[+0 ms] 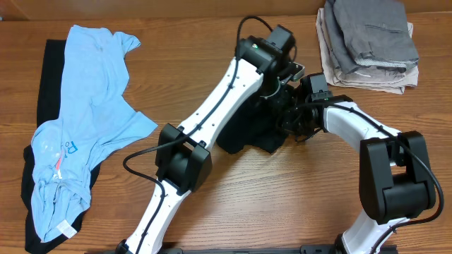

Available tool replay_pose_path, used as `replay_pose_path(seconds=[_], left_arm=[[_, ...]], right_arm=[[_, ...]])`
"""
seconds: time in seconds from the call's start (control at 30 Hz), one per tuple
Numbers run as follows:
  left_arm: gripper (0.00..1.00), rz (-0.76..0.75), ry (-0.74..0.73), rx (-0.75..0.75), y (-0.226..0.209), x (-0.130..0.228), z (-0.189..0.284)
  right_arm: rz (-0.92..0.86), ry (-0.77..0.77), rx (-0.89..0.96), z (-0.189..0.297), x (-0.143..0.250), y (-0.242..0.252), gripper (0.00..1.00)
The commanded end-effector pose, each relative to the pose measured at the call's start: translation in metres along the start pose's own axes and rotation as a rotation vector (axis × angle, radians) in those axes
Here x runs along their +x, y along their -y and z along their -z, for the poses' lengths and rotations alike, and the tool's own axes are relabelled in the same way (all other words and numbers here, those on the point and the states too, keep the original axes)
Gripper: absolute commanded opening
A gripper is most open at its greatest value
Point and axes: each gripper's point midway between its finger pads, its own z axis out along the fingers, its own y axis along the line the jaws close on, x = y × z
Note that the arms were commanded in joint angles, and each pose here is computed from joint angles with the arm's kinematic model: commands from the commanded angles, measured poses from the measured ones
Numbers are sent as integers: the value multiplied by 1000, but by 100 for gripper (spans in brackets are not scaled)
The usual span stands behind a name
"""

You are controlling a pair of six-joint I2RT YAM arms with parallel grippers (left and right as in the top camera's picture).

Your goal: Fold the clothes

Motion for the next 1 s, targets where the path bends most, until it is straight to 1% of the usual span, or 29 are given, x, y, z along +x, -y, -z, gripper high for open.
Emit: replay_pose_path(seconds=[0.0, 0.03, 0.07, 0.13, 0.17, 0.2, 0.3, 0.4, 0.43, 0.5, 0.6, 0.7, 0.8, 0.97], left_arm=[[21, 78, 95, -16, 3, -18, 24], [38, 89, 109, -13, 3, -22, 24], [48, 94, 118, -7, 4, -24, 25], [77, 86, 139, 13, 7, -29, 26], [87, 82, 152, 20, 8, -33, 27], [100, 71, 186, 40, 12, -40, 35], [100, 76, 262, 46, 13, -54, 65], [100, 76, 362, 42, 10, -66, 110], [100, 76, 410, 37, 7, -69, 132], [100, 81, 490, 22, -1, -73, 170], [100, 114, 616, -29, -29, -69, 232], [100, 174, 672, -95, -65, -56, 267], [100, 245, 661, -137, -100, -39, 279], [100, 334, 615, -206, -142, -15, 284]], right_arm=[[-29, -17, -7, -4, 3, 4, 4], [-42, -3, -23, 2, -3, 3, 4], [-48, 11, -46, 9, -9, 0, 4], [-57, 54, -93, 31, -24, -7, 4], [-64, 78, -101, 43, -31, -8, 4], [-75, 128, -109, 70, -43, -10, 4], [-68, 203, -116, 112, -53, -9, 12], [-19, 247, -113, 136, -52, -12, 28], [-3, 253, -113, 140, -51, -14, 33], [29, 249, -118, 142, -46, -22, 41], [108, 208, -138, 132, -31, -47, 51], [154, 189, -108, 120, -19, -66, 58], [156, 169, -38, 102, -8, -75, 66], [158, 96, 11, 65, 8, -83, 69]])
